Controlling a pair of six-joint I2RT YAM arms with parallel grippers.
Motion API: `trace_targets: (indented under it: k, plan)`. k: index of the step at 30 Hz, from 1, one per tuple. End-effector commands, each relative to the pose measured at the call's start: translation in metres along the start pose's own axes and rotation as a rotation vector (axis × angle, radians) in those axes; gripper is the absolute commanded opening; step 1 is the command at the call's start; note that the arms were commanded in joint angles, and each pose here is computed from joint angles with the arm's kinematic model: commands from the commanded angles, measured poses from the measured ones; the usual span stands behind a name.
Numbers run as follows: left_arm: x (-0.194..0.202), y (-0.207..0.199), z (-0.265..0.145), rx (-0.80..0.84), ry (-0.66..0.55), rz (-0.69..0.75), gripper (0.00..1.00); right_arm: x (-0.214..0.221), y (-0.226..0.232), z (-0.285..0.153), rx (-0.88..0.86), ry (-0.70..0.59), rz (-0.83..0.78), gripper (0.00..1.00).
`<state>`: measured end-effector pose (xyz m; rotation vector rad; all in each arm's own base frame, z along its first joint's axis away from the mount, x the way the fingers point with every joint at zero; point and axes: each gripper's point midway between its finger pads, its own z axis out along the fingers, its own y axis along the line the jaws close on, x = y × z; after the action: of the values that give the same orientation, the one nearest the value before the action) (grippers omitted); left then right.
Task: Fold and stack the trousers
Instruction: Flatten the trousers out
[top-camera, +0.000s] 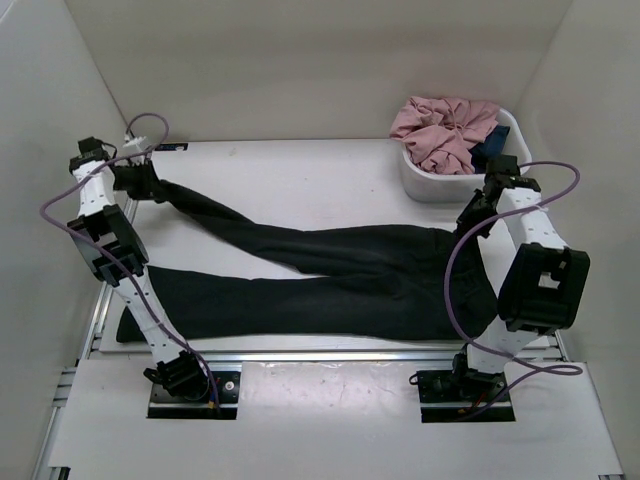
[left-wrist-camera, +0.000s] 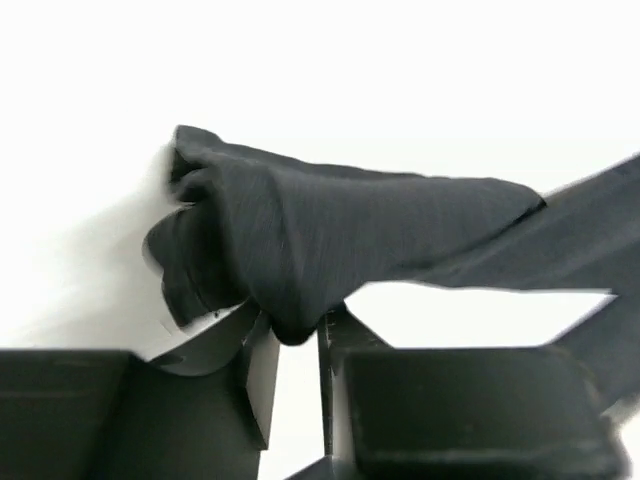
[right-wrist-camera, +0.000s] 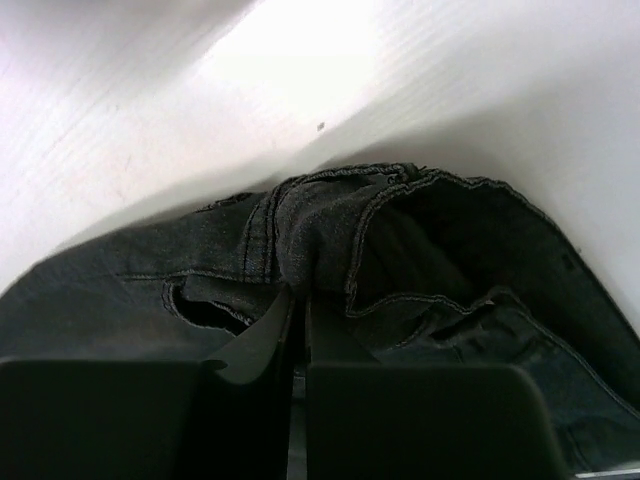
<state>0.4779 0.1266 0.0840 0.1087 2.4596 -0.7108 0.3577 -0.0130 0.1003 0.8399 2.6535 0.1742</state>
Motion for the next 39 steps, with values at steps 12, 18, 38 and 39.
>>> trace_targets:
  k: [12, 18, 38, 39]
  plan:
    - [-0.095, 0.064, -0.042, -0.559, -0.166, 0.124, 0.83, 0.006, -0.011, -0.048, -0.037, 0.019, -0.05, 0.0]
    - [-0.048, 0.077, -0.044, -0.624, -0.044, 0.118, 0.87, 0.005, -0.011, -0.045, -0.038, 0.018, -0.05, 0.0]
    - [-0.037, 0.104, 0.035, -0.539, -0.041, 0.097, 0.92, 0.011, -0.018, -0.033, -0.015, 0.047, -0.066, 0.0]
    - [-0.031, 0.099, 0.046, -0.483, -0.035, 0.104, 0.92, 0.009, -0.017, -0.032, -0.015, 0.047, -0.066, 0.0]
